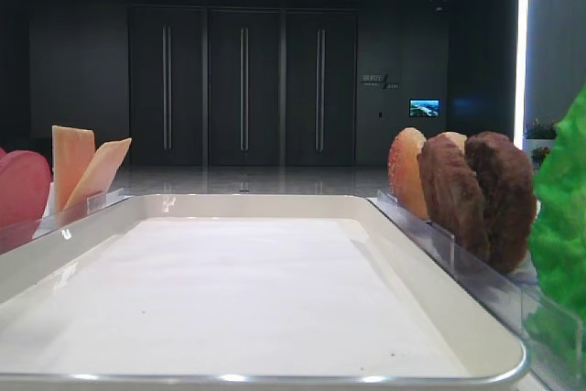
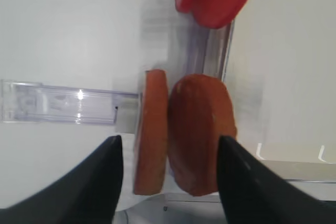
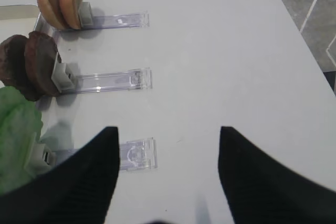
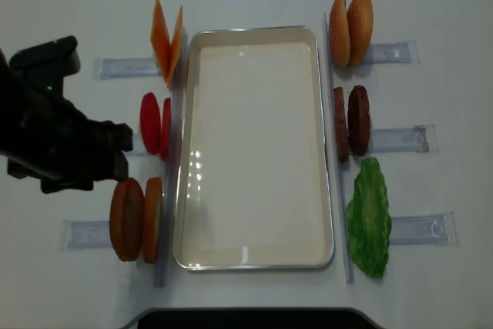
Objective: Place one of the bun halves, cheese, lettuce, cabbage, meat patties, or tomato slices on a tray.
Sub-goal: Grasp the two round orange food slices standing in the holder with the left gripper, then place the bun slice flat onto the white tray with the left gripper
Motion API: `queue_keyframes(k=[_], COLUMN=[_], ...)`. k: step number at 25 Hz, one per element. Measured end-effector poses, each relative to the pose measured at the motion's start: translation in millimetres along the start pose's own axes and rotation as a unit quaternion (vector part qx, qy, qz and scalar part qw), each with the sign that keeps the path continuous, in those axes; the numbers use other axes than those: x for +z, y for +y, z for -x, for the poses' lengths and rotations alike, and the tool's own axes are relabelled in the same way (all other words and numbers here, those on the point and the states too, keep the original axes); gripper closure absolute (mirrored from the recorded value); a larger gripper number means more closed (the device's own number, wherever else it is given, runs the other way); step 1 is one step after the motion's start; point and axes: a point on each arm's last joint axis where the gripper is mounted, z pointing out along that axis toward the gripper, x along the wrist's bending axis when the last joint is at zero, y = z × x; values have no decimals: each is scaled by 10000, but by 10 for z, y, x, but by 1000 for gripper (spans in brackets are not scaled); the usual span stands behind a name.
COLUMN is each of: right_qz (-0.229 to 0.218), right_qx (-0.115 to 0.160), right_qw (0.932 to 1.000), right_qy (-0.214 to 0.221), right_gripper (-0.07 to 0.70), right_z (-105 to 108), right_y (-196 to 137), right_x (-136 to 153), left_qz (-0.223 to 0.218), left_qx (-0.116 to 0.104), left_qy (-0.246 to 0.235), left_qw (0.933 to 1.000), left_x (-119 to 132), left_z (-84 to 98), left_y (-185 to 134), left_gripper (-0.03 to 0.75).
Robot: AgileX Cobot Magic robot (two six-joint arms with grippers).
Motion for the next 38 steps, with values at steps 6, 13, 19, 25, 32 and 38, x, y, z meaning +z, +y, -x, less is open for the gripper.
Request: queue_keyframes(k=[6, 13, 19, 25, 32, 38], right_qz=[0, 0, 0, 0, 0, 0], right_qx=[0, 0, 0, 0, 0, 0], right_qw=[10000, 10000, 10000, 10000, 10000, 10000], right_qy=[0, 0, 0, 0, 0, 0], right_gripper=[230, 230, 230, 230, 230, 230], right_z=[0, 0, 0, 0, 0, 0], right_y=[0, 0, 0, 0, 0, 0], right_x=[0, 0, 0, 0, 0, 0], left_qz=[-172, -431, -666, -656, 302, 292], left_qx=[-82, 101, 317, 485, 425, 415], left_qy=[-29, 153, 624, 638, -103, -144], left_qw=[9998, 9989, 9953, 9946, 9986, 9986], left_x=[84, 363, 604, 676, 38, 77], left_z=[241, 438, 431, 450, 700, 781], left_y=[-91, -99, -85, -65, 310, 387], left_gripper=[282, 282, 282, 583, 580, 580])
